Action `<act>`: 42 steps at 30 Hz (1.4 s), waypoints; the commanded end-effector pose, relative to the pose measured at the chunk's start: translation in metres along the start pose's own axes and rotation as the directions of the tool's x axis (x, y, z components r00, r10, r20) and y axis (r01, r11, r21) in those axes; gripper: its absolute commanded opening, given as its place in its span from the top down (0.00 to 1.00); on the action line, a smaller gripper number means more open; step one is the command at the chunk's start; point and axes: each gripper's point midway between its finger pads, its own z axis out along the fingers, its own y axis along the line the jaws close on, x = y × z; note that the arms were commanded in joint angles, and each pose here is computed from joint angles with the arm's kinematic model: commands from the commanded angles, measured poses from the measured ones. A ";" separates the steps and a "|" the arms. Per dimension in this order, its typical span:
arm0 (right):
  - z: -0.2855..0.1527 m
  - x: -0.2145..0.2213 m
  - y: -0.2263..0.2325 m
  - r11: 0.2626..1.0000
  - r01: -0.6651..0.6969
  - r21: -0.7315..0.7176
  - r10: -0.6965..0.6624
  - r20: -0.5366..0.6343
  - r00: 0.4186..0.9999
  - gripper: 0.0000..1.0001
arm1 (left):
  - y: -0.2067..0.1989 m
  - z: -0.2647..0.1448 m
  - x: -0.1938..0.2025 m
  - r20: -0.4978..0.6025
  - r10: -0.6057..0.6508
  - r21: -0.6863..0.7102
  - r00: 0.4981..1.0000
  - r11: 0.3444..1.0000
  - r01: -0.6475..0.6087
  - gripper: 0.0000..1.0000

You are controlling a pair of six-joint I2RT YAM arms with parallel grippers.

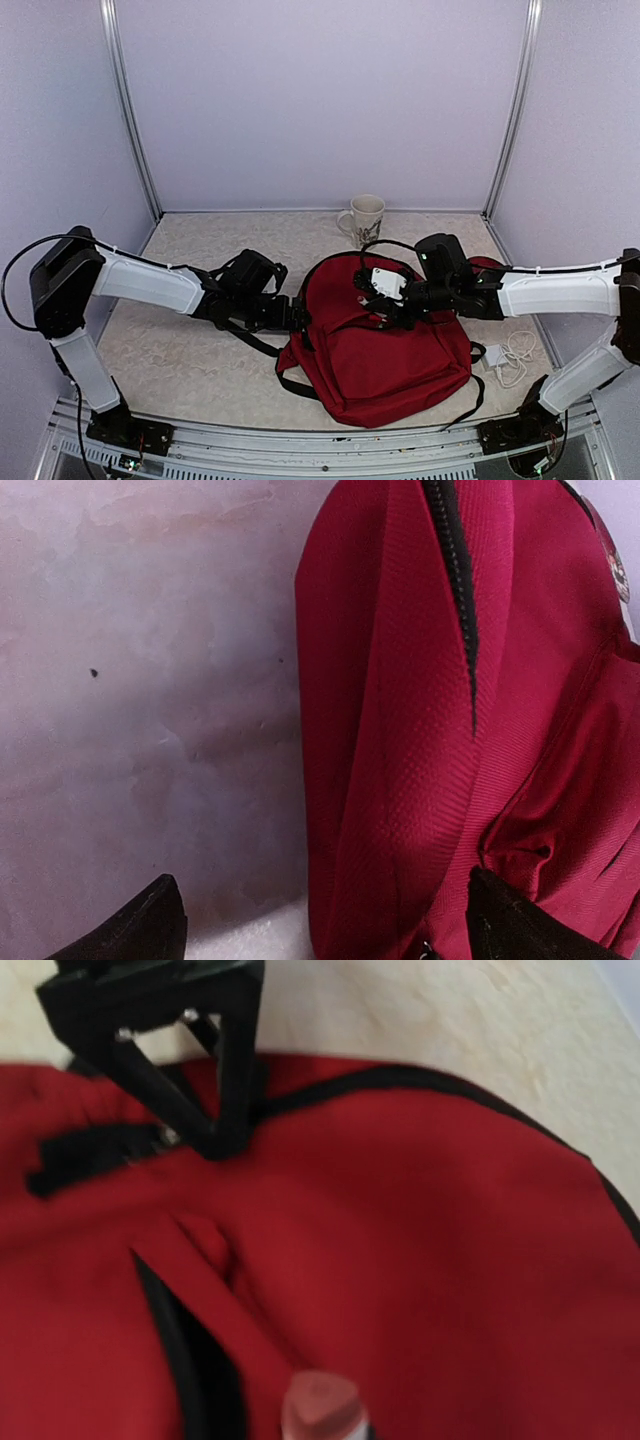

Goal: Pack the student bag
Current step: Place the pen in the lower front pocket of the bag.

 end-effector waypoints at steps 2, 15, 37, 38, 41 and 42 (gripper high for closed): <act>0.007 0.040 -0.016 0.981 0.177 0.076 -0.158 -0.205 0.966 1.00 | -0.014 0.015 -0.009 0.020 -0.004 0.096 1.000 0.995 0.002 0.16; -0.014 0.085 -0.013 0.950 0.313 0.012 -0.264 -0.504 0.822 0.61 | -0.033 0.003 -0.023 0.076 0.051 0.150 0.996 0.987 -0.062 1.00; -0.070 -0.013 -0.057 0.812 -0.475 0.338 0.510 -0.016 0.860 0.48 | -0.032 -0.043 0.027 0.050 0.072 0.104 0.996 0.992 -0.077 1.00; -0.068 -0.004 -0.054 0.776 -0.532 0.339 0.574 -0.029 0.818 0.49 | -0.028 -0.046 0.038 0.032 0.058 0.101 0.998 0.993 -0.061 1.00; -0.063 0.016 -0.041 0.693 -0.644 0.325 0.696 -0.065 0.715 0.52 | -0.019 -0.057 0.071 -0.016 0.032 0.094 0.999 0.995 -0.031 1.00; -0.061 0.019 -0.035 0.677 -0.669 0.306 0.718 -0.073 0.693 0.53 | -0.022 -0.061 0.083 -0.032 0.040 0.106 0.999 0.994 -0.037 0.95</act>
